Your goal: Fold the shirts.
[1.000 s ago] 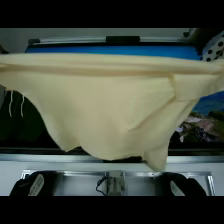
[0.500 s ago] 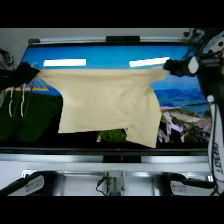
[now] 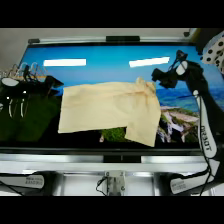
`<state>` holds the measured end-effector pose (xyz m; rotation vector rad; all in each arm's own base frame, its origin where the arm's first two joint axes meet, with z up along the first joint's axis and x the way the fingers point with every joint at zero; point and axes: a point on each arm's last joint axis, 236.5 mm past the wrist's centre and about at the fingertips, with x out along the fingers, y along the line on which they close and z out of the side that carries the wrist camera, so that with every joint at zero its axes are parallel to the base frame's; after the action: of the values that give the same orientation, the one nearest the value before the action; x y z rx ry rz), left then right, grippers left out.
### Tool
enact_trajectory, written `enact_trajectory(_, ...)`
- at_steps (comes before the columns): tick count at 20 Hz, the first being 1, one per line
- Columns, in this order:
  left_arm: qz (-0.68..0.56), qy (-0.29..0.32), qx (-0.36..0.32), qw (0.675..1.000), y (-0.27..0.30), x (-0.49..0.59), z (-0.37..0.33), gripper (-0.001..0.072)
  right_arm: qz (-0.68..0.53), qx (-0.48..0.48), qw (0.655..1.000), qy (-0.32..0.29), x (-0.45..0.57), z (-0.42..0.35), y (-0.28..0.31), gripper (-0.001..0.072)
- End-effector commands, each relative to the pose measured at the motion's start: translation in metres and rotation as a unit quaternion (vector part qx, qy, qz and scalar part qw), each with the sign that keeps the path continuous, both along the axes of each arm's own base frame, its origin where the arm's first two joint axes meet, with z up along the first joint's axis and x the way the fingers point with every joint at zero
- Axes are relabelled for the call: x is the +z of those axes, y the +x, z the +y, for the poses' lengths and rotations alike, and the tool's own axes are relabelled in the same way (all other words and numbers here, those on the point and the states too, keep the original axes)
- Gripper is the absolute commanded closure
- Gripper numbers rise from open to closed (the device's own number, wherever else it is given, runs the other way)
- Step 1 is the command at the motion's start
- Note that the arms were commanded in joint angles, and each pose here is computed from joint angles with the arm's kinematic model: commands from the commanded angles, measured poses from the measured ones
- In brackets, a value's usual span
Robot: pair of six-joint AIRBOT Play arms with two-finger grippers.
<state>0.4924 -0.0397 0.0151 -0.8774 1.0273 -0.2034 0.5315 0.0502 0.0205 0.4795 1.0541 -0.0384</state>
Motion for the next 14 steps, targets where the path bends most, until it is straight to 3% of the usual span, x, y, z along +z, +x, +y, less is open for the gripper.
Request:
enact_trajectory(1, 0.117, 0.012, -0.081, 0.990, -0.069, -0.007, 0.050, 0.0125, 0.049, 0.051, 0.996, -0.047, 0.031, -0.042, -0.040, 0.0161)
enact_trajectory(4, 0.279, 0.083, -0.124, 0.949, -0.173, -0.040, 0.102, 0.0125, 0.202, 0.075, 0.973, -0.082, 0.022, -0.093, -0.128, 0.0162)
enact_trajectory(6, 0.298, 0.063, -0.131, 0.943, -0.212, -0.064, 0.091, 0.0125, 0.261, 0.094, 0.958, -0.069, 0.012, -0.100, -0.168, 0.0162)
enact_trajectory(9, 0.279, 0.001, -0.111, 0.954, -0.228, -0.101, 0.051, 0.0124, 0.273, 0.091, 0.956, -0.059, 0.002, -0.097, -0.188, 0.0162)
enact_trajectory(12, 0.218, -0.049, -0.081, 0.971, -0.209, -0.114, 0.021, 0.0126, 0.266, 0.103, 0.958, -0.039, 0.000, -0.080, -0.188, 0.0161)
enact_trajectory(13, 0.212, -0.053, -0.074, 0.973, -0.206, -0.117, 0.016, 0.0143, 0.265, 0.107, 0.958, -0.037, 0.000, -0.076, -0.188, 0.0161)
enact_trajectory(14, 0.212, -0.046, -0.073, 0.973, -0.206, -0.122, 0.013, 0.0206, 0.264, 0.109, 0.958, -0.034, 0.001, -0.075, -0.187, 0.0162)
